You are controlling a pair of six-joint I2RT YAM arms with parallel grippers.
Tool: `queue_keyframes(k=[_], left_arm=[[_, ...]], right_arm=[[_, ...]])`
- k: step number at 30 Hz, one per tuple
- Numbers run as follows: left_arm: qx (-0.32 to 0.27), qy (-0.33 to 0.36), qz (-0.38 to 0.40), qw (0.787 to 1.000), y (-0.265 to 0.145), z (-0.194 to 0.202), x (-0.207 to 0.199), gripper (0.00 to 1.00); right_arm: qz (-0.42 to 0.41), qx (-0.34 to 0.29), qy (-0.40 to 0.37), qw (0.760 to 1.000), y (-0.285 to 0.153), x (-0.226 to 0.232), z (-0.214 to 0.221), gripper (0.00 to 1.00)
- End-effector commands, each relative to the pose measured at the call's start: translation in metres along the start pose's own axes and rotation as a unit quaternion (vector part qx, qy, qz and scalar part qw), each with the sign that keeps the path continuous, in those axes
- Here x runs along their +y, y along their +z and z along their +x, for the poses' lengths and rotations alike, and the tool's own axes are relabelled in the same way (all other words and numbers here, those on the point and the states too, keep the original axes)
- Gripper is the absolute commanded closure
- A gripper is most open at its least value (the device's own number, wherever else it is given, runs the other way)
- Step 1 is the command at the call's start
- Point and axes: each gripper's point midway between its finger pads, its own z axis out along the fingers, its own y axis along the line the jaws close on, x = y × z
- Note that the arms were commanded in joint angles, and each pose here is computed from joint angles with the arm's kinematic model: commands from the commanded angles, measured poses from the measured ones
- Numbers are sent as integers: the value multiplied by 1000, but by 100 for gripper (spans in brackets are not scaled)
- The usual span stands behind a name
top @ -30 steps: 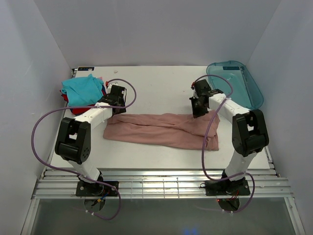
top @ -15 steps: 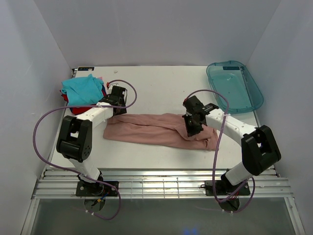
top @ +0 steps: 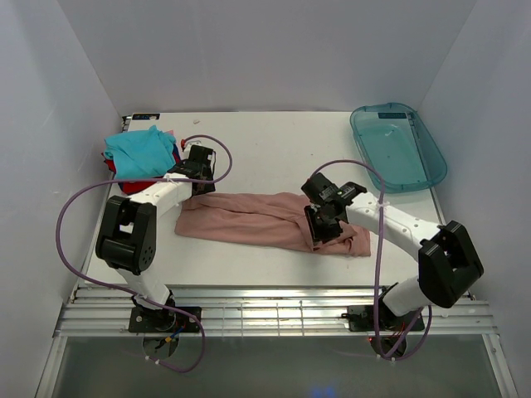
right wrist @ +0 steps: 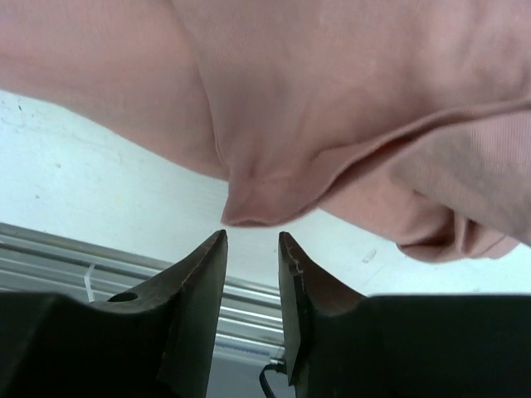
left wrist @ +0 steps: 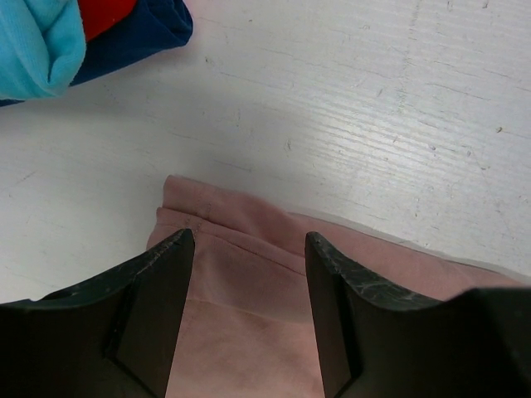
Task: Fold and stack the t-shirts
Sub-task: Fold the tshirt
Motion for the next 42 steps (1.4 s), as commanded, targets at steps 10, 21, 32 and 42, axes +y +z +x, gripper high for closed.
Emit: queue_keyframes(k=[10, 21, 32, 42], left_arm=[[-35, -41, 41, 998, -17, -30, -19, 33], [-34, -29, 59, 997, -26, -23, -34, 33], [-35, -22, 47, 998, -25, -20, -29, 34], [-35, -20, 44, 998, -21, -23, -31, 34]], right_arm=[[130, -114, 16, 985, -21, -48, -66, 57], [172, -103, 50, 979, 17, -109, -82, 57], [123, -88, 33, 988, 19, -103, -91, 57], [131, -61, 40, 989, -5, -107, -61, 89]])
